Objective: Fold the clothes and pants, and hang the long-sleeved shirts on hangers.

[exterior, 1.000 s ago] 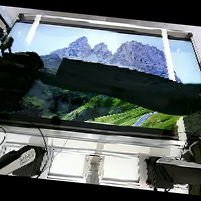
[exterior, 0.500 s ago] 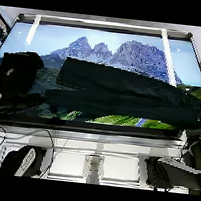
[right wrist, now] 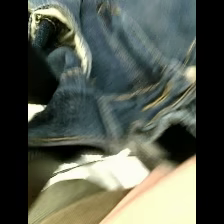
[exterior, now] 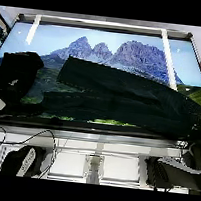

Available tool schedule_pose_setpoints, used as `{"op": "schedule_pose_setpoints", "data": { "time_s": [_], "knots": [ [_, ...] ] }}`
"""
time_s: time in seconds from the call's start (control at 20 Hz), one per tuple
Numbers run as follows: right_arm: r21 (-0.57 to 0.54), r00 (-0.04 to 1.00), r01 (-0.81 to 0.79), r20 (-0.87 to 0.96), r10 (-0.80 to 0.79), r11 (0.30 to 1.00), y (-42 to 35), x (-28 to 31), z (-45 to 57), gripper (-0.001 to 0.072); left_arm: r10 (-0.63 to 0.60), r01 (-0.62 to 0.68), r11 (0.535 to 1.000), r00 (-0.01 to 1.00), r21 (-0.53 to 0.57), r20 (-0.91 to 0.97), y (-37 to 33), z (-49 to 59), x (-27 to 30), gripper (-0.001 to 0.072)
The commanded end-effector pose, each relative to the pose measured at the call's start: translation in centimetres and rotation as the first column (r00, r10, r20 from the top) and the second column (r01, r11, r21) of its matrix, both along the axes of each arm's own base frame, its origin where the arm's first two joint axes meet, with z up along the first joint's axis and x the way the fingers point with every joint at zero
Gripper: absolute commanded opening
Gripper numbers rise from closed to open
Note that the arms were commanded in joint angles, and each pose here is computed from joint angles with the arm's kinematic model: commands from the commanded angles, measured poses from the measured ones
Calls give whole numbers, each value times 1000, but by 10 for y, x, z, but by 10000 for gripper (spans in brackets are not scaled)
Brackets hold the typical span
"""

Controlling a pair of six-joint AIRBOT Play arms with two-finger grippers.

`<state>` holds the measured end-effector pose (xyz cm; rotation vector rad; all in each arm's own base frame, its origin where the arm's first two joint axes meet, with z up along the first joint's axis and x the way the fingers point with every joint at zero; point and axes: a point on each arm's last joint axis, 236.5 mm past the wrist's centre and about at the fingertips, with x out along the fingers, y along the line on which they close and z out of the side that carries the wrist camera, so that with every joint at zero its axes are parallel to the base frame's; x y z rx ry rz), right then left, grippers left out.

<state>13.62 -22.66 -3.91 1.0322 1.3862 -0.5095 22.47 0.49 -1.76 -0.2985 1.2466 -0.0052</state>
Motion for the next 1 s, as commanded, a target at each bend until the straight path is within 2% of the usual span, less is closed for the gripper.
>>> {"op": "schedule_pose_setpoints", "data": {
  "time_s": [0.0, 0.05, 0.25, 0.35, 0.4, 0.45, 0.6, 0.8, 0.95],
  "knots": [
    [-27, 995, 63, -81, -65, 998, -2, -17, -2, 353, 0, 0, 1000, 1000, 12, -2, 3, 0, -1, 275],
    [-54, 995, 71, -72, -75, 996, -6, -16, 1, 398, -1, 1, 1000, 1000, 14, 7, 3, 4, 2, 310],
    [-157, 991, 123, -27, -129, 980, -28, -7, 30, 452, -10, 3, 998, 994, 59, 108, 15, 46, 33, 311],
    [-207, 987, 161, 59, -152, 965, -44, 11, 56, 475, -13, -2, 996, 987, 90, 162, 26, 76, 59, 318],
    [-225, 980, 179, 125, -153, 958, -51, 26, 71, 475, -12, -3, 997, 984, 82, 179, 28, 87, 74, 402],
    [-239, 964, 205, 217, -154, 949, -58, 46, 90, 475, -10, 0, 999, 982, 53, 190, 26, 95, 90, 424],
    [-284, 901, 205, 428, -67, 937, -66, 100, 134, 475, -42, 62, 992, 983, -106, 180, 5, 91, 149, 425],
    [-387, 923, 10, 358, 140, 922, -47, 136, 121, 475, -56, 103, 922, 989, -372, 135, -32, 48, 233, 426],
    [-467, 913, -124, 292, 285, 875, -40, 166, 103, 475, -60, 112, 899, 989, -423, 133, -46, 20, 283, 427]
  ]
}}
